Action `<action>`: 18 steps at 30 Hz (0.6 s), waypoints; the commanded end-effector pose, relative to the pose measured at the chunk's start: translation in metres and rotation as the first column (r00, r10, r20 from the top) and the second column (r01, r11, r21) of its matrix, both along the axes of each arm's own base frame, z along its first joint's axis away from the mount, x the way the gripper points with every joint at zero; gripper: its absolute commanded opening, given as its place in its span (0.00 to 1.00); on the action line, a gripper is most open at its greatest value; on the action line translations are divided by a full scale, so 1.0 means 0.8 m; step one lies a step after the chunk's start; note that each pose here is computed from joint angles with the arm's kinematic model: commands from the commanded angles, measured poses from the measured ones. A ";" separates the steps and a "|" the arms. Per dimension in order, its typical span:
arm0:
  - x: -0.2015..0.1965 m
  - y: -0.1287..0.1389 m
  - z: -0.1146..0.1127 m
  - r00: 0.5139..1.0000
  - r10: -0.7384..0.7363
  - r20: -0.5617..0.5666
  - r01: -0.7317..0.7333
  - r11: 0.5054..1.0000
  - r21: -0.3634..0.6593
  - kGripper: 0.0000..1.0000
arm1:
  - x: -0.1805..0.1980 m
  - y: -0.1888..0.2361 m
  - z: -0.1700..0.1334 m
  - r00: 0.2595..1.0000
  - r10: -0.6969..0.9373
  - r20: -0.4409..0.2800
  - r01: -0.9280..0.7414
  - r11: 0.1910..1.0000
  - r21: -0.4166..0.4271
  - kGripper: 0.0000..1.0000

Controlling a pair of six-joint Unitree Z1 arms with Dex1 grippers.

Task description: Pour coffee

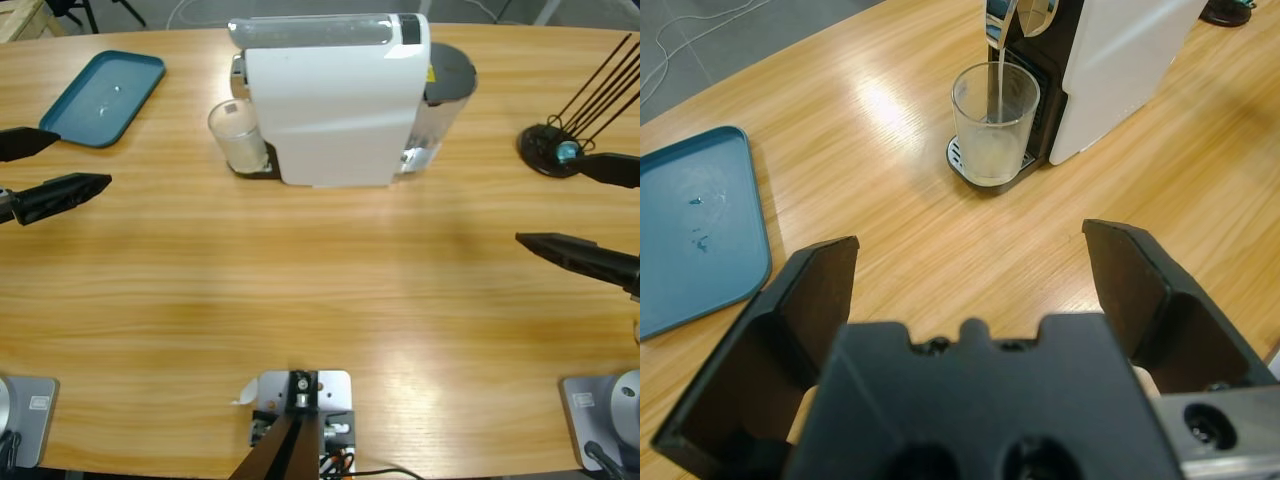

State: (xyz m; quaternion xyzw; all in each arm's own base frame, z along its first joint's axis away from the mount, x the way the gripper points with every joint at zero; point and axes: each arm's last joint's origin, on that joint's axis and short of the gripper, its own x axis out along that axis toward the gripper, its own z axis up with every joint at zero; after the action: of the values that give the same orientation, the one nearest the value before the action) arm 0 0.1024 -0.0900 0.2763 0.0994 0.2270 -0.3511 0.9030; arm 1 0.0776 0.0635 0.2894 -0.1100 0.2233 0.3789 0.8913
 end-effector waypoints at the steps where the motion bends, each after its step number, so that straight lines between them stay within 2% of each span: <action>1: -0.003 0.002 -0.014 1.000 -0.017 -0.019 0.018 1.000 0.021 0.97 | 0.001 0.005 -0.018 0.998 0.024 -0.058 -0.025 1.000 -0.018 1.00; 18: -0.002 0.001 -0.015 1.000 -0.017 -0.020 0.018 1.000 0.023 0.97 | 0.003 0.007 -0.020 0.997 0.026 -0.071 -0.028 0.999 -0.022 1.00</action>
State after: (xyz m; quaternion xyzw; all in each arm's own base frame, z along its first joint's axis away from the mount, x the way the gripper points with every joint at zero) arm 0 0.1026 -0.0903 0.2768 0.0986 0.2240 -0.3514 0.9037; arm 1 0.0803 0.0670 0.2880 -0.1102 0.2284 0.3839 0.8879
